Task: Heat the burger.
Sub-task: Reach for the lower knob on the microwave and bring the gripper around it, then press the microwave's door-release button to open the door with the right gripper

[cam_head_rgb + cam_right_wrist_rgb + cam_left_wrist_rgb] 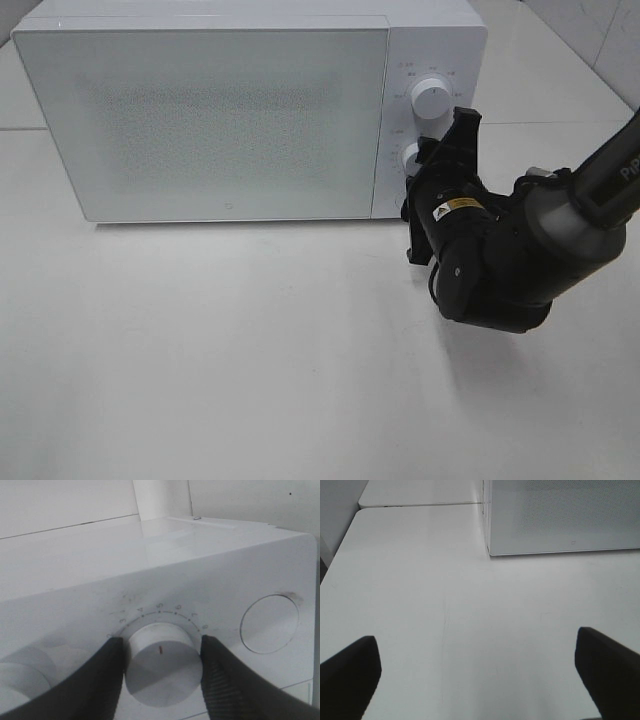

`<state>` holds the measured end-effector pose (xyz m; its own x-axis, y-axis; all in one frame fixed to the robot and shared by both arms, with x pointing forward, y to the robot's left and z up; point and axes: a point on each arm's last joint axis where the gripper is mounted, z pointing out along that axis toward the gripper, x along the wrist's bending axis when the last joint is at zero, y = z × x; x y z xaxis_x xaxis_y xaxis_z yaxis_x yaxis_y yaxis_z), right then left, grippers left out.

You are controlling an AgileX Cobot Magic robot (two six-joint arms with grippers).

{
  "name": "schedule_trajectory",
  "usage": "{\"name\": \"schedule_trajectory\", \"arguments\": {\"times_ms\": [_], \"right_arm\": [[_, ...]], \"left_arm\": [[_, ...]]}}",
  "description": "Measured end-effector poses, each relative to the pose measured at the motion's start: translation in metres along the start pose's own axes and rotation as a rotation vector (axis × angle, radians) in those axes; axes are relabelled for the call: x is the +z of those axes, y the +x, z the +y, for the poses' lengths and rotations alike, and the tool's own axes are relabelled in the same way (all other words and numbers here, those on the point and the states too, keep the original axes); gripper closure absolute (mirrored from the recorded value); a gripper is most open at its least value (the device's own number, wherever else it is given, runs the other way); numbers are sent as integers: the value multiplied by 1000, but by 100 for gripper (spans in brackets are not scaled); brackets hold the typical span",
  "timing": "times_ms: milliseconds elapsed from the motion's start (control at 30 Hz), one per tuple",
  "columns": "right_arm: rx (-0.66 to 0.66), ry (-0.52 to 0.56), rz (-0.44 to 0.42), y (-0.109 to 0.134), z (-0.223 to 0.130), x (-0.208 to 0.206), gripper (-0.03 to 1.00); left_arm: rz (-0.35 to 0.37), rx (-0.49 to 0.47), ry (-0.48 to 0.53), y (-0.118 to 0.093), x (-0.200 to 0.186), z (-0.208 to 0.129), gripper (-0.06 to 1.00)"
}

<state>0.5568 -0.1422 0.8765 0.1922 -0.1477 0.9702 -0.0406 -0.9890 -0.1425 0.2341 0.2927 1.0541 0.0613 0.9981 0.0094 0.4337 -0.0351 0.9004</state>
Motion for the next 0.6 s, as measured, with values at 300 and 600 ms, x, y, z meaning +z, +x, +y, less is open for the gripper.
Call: {"name": "schedule_trajectory", "arguments": {"times_ms": [300,600], "right_arm": [[-33,-10,-30,-4,1,-1,22],[-85,61,-6,2,-3,-10,22]], "left_arm": [[0,0,0,0,0,0,-4],[0,0,0,0,0,0,-4]]}}
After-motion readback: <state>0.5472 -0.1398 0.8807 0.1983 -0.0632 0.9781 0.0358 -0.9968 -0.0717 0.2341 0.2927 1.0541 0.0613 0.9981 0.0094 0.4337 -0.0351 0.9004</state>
